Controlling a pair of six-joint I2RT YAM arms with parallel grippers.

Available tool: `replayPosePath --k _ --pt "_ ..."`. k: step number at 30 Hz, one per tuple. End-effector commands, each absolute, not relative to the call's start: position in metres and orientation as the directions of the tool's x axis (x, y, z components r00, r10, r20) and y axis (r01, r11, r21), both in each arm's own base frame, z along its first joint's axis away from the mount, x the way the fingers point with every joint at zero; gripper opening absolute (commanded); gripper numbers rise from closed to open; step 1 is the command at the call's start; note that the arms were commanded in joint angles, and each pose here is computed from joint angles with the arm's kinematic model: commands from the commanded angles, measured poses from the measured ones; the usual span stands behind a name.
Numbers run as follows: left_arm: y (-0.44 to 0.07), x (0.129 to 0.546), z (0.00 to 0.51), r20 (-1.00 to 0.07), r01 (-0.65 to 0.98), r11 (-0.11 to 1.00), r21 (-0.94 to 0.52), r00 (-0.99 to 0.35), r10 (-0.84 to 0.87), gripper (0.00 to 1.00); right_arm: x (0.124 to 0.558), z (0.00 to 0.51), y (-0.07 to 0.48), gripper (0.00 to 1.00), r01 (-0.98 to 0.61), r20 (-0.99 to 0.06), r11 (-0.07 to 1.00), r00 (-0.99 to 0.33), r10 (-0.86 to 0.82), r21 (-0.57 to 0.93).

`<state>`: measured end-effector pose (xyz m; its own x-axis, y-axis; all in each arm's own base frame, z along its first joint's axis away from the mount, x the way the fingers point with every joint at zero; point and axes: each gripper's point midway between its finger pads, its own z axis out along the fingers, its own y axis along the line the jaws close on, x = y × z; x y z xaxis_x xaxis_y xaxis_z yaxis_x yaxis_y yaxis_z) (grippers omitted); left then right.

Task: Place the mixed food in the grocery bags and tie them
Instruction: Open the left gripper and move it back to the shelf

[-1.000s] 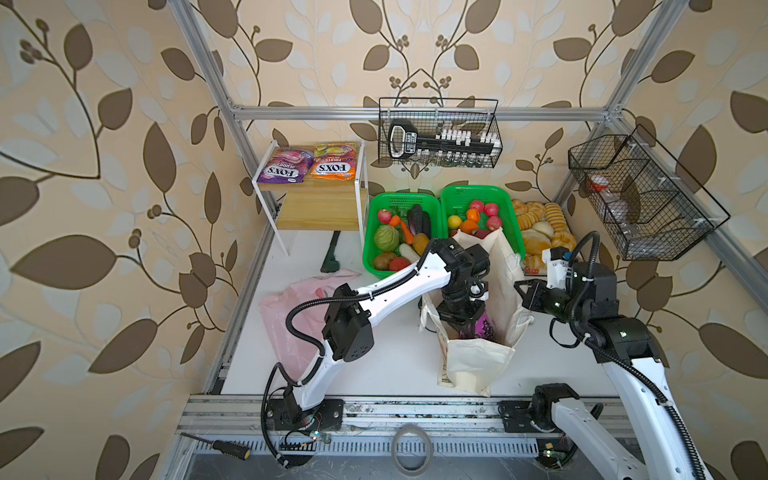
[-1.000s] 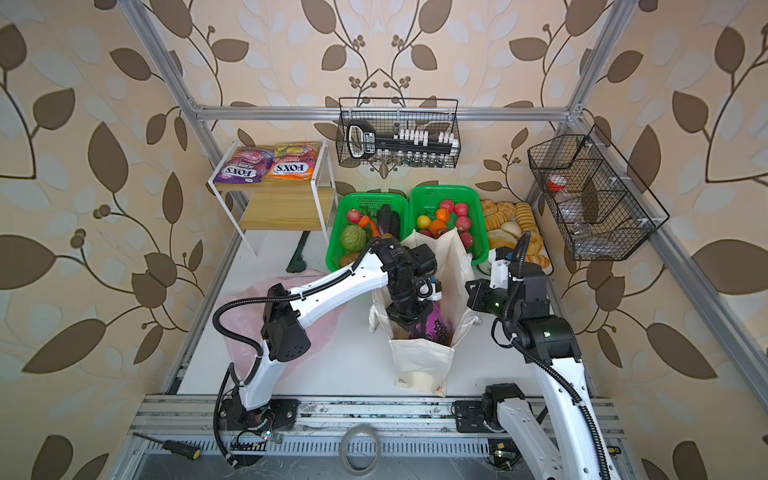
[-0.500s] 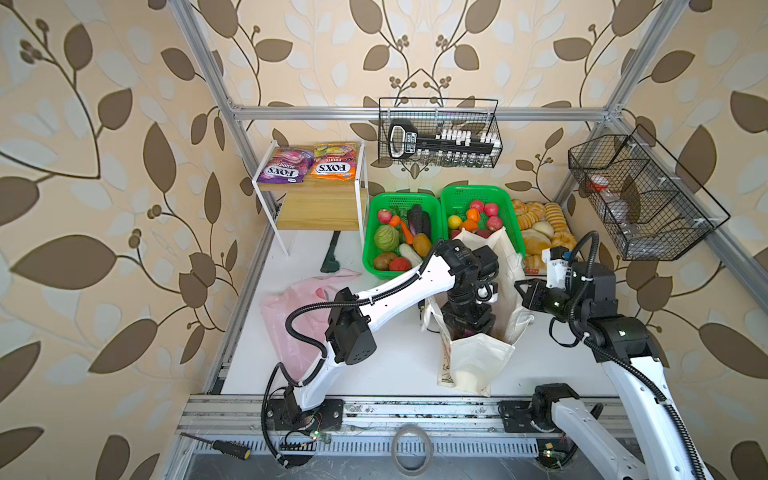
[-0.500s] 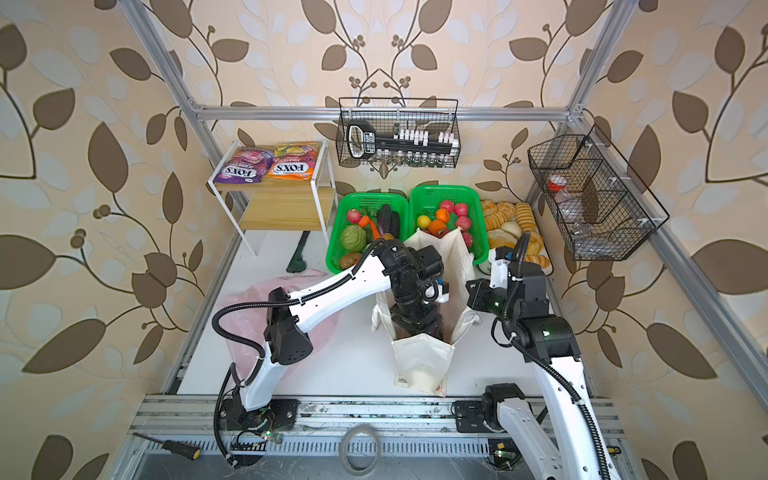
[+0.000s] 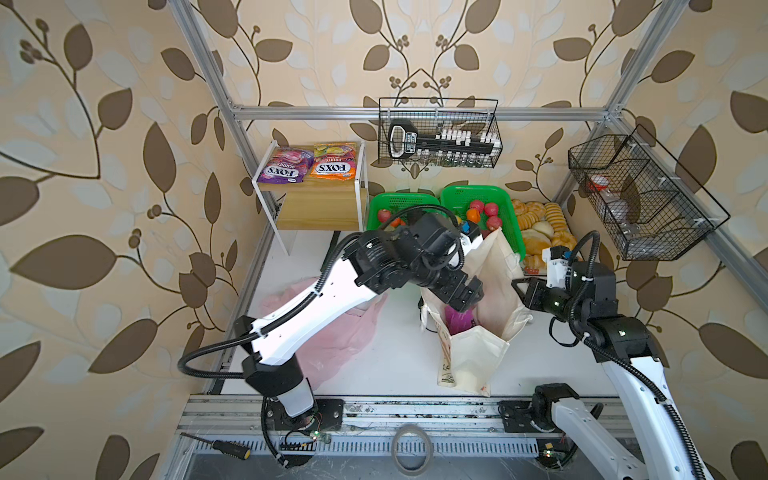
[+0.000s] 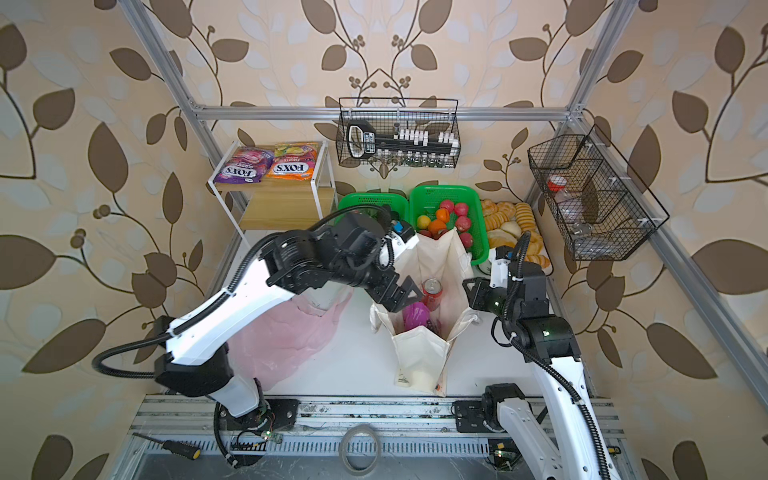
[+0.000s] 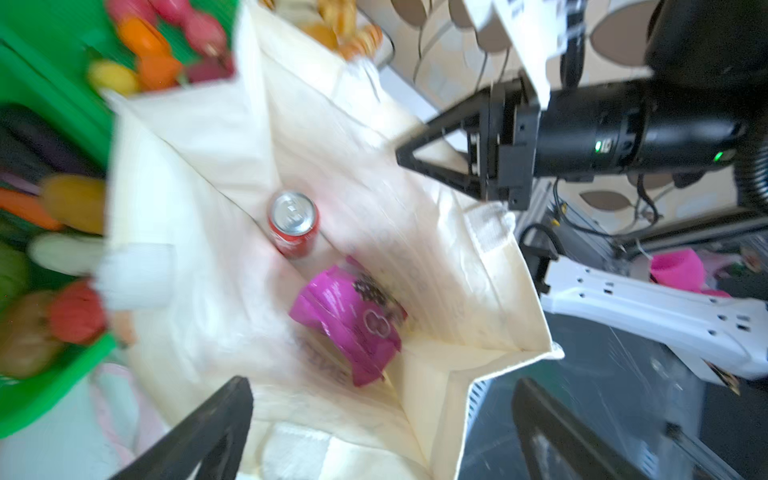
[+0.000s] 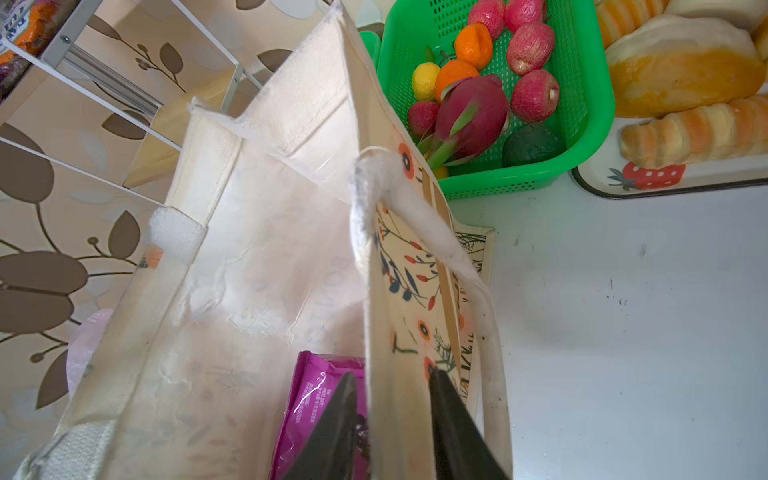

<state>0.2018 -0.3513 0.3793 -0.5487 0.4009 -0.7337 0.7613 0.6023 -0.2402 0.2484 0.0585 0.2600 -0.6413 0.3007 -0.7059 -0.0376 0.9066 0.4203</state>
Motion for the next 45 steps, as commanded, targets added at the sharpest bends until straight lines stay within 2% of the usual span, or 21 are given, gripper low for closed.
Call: replayPosePath --k 1,4,7,11,13,17,21,27,32,36,38,42,45 --pt "-0.315 0.247 0.426 -0.868 0.68 0.711 -0.178 -0.45 0.212 0.99 0.247 0.28 0.061 0.45 -0.079 -0.736 0.902 -0.61 0.292 0.424" --pt "-0.26 0.284 0.448 -0.867 0.579 0.76 -0.296 -0.497 0.041 0.99 0.245 0.293 0.062 0.58 -0.094 -0.753 0.897 -0.585 0.301 0.432" --pt "-0.209 0.317 0.457 -0.87 0.459 0.84 -0.291 -0.492 -0.032 0.99 0.244 0.31 0.065 0.66 -0.127 -0.774 0.888 -0.555 0.305 0.441" --pt "-0.144 0.363 0.452 -0.834 0.284 0.895 -0.345 -0.53 -0.154 0.99 0.239 0.33 0.066 0.71 -0.151 -0.796 0.884 -0.521 0.309 0.442" --pt "-0.111 0.38 0.46 -0.83 0.199 0.906 -0.374 -0.508 -0.231 0.99 0.235 0.342 0.066 0.72 -0.162 -0.811 0.882 -0.492 0.317 0.443" --pt "-0.054 0.412 0.461 -0.781 0.07 0.862 -0.502 -0.465 -0.417 0.92 0.223 0.379 0.073 0.74 -0.256 -0.853 0.853 -0.401 0.334 0.454" --pt "-0.03 0.441 0.463 -0.706 0.073 0.764 -0.641 -0.449 -0.548 0.83 0.207 0.421 0.092 0.76 -0.408 -0.868 0.772 -0.322 0.378 0.488" --pt "-0.012 0.48 0.453 -0.553 0.042 0.603 -0.797 -0.452 -0.7 0.73 0.191 0.466 0.119 0.75 -0.595 -0.838 0.597 -0.305 0.452 0.539" --pt "-0.012 0.498 0.435 -0.466 0.001 0.526 -0.85 -0.467 -0.751 0.68 0.191 0.474 0.124 0.75 -0.607 -0.846 0.6 -0.273 0.458 0.521" --pt "-0.01 0.505 0.426 -0.428 -0.029 0.497 -0.867 -0.467 -0.774 0.65 0.196 0.468 0.133 0.75 -0.607 -0.841 0.59 -0.299 0.451 0.532" --pt "-0.008 0.508 0.422 -0.418 -0.041 0.49 -0.871 -0.462 -0.782 0.6 0.199 0.464 0.139 0.74 -0.604 -0.839 0.589 -0.312 0.446 0.537" --pt "-0.003 0.514 0.412 -0.409 -0.063 0.482 -0.874 -0.441 -0.799 0.58 0.202 0.46 0.148 0.74 -0.607 -0.843 0.59 -0.32 0.432 0.532" --pt "-0.001 0.518 0.406 -0.361 -0.096 0.44 -0.893 -0.43 -0.827 0.56 0.204 0.459 0.153 0.74 -0.61 -0.847 0.592 -0.321 0.424 0.527"
